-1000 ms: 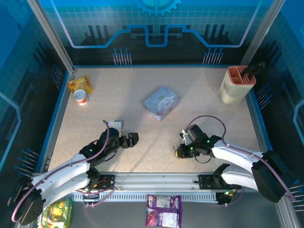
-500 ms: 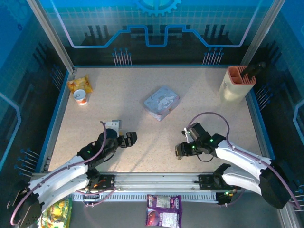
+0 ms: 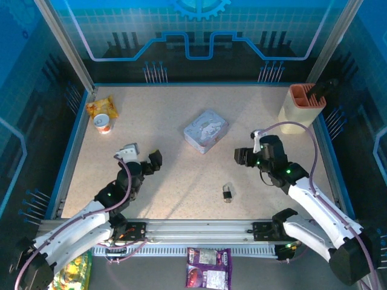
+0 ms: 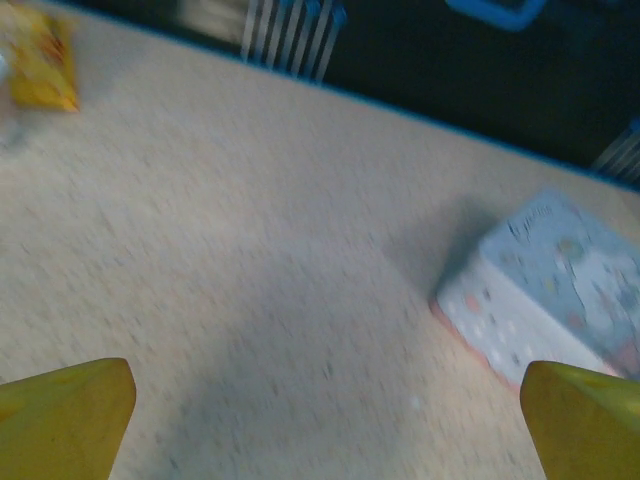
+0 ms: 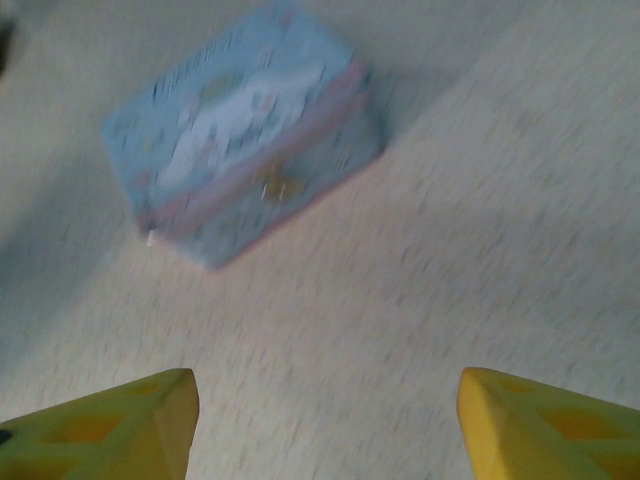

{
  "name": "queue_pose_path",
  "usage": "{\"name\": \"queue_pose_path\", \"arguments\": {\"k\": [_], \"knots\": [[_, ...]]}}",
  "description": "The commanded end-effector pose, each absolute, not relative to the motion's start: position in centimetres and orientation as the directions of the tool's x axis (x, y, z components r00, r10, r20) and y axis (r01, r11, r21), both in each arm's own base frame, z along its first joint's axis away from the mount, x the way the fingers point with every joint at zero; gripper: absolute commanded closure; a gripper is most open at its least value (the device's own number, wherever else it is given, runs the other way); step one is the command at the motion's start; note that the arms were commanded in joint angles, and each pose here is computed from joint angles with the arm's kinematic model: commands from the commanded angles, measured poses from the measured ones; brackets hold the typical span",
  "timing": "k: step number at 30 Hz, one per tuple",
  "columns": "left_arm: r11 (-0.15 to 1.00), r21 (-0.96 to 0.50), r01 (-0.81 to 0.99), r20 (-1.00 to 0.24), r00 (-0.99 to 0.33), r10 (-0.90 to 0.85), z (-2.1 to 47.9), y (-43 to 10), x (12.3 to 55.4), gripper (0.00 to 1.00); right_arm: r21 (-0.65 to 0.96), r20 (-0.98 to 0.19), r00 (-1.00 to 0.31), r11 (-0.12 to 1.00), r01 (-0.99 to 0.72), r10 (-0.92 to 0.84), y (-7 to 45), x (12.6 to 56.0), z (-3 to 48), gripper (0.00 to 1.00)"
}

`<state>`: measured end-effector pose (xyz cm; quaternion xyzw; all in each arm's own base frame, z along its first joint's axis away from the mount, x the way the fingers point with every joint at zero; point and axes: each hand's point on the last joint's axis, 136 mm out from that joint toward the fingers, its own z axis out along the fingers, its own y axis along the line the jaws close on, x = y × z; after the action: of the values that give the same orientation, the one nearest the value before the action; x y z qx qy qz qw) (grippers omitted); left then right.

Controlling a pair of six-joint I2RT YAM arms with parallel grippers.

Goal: Unlock a padlock with a key

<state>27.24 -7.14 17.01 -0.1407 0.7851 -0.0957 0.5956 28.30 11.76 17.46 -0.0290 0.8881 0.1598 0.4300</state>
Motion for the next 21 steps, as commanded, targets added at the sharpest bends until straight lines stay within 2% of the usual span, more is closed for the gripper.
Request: {"name": "queue_pose_path", "arguments": {"k": [1,4,7,8,9,11,13,21], "knots": [[0.932,-0.299,-0.206,-0.952,0.003,-0.305,22.7,-4.2,28.6,0.01,0.178,-0.924,-0.365,0.972,-0.154,0.112,9.7,32.3,23.6,0.23],[0.919,-0.321,-0.231,-0.947,0.067,-0.314,24.0,-3.2,29.4,0.01,0.098,-0.957,-0.284,0.985,-0.143,0.054,8.8,33.4,24.7,0.19],[0.921,-0.282,-0.27,-0.959,0.054,-0.278,23.3,-2.2,30.5,0.01,-0.025,-0.983,-0.176,0.986,-0.163,-0.054,8.6,33.8,25.0,0.18],[0.938,-0.235,-0.256,-0.971,0.027,-0.236,22.8,-2.5,31.2,0.01,-0.061,-0.988,-0.128,0.985,-0.161,-0.082,8.5,33.8,25.0,0.13],[0.965,-0.167,-0.204,-0.985,0.0,-0.17,22.4,-3.5,32.0,0.01,-0.088,-0.99,-0.093,0.985,-0.15,-0.103,8.1,33.7,24.7,0.0],[0.995,-0.039,-0.093,-0.997,-0.057,-0.045,21.5,-5.7,33.3,0.01,-0.138,-0.989,-0.04,0.981,-0.134,-0.145,7.7,33.3,24.0,0.0],[0.996,0.014,-0.088,-0.993,-0.122,0.004,20.7,-6.0,34.0,0.01,-0.182,-0.982,-0.028,0.977,-0.11,-0.186,7.2,33.1,22.9,0.0],[0.981,0.1,-0.166,-0.991,-0.101,0.084,19.4,-4.1,35.2,0.01,-0.242,-0.963,-0.103,0.966,-0.088,-0.25,6.2,32.4,18.5,0.0]]}}
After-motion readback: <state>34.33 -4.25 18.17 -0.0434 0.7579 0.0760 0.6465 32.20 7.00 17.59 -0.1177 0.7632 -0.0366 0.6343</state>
